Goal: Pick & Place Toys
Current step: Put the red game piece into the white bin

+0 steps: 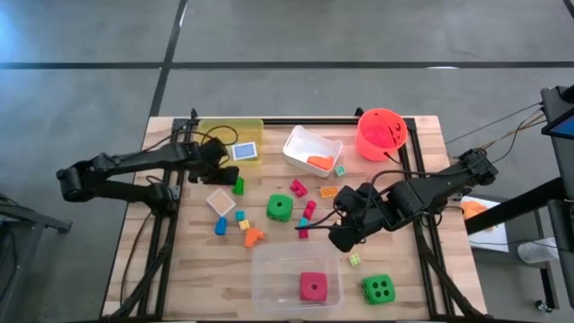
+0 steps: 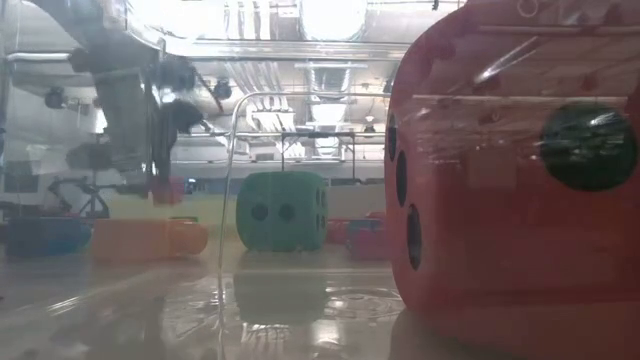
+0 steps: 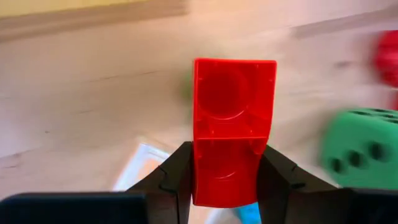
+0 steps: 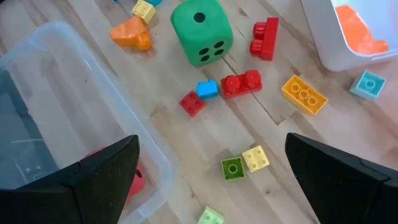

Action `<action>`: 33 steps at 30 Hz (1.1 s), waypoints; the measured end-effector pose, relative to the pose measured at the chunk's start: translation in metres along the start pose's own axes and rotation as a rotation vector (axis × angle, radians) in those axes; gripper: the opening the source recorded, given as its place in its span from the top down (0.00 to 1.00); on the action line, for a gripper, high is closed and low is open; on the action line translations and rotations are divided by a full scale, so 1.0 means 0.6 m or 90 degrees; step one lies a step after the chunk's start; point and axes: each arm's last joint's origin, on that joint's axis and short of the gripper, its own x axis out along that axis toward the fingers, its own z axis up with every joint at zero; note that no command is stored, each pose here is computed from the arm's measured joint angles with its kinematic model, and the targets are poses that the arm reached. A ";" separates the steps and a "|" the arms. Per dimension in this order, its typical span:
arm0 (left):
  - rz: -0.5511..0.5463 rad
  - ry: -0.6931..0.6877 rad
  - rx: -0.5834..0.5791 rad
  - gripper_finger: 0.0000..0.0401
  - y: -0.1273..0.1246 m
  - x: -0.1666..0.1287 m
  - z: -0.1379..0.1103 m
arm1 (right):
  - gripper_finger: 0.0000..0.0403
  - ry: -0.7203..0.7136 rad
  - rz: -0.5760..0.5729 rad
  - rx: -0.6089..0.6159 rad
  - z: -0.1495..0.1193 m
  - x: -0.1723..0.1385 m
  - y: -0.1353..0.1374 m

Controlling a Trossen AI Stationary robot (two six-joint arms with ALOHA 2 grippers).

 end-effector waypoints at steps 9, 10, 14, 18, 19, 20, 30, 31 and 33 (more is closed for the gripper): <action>-0.263 -0.022 0.056 0.71 -0.038 -0.086 -0.019 | 0.02 -0.074 0.047 -0.011 0.050 0.014 -0.003; -0.302 -0.020 0.066 0.71 -0.043 -0.093 -0.021 | 0.02 -0.093 0.058 -0.021 0.059 0.015 -0.002; -0.455 -0.007 0.113 0.71 -0.074 -0.117 -0.031 | 0.02 -0.169 0.096 -0.066 0.096 0.019 -0.001; -0.594 0.003 0.159 0.71 -0.110 -0.140 -0.048 | 0.02 -0.263 0.122 -0.175 0.126 0.014 0.004; -0.626 0.004 0.164 0.72 -0.118 -0.146 -0.053 | 0.02 -0.291 0.128 -0.204 0.133 0.011 0.007; -0.656 0.006 0.171 0.72 -0.126 -0.150 -0.057 | 0.02 -0.317 0.134 -0.228 0.139 0.008 0.010; -0.782 0.039 0.228 0.72 -0.181 -0.159 -0.101 | 0.02 -0.453 0.274 -0.307 0.195 -0.006 0.010; -0.790 0.045 0.235 0.72 -0.188 -0.158 -0.103 | 0.02 -0.452 0.288 -0.309 0.200 -0.006 0.008; -0.806 0.060 0.251 0.72 -0.200 -0.157 -0.106 | 0.02 -0.440 0.321 -0.320 0.207 -0.003 0.003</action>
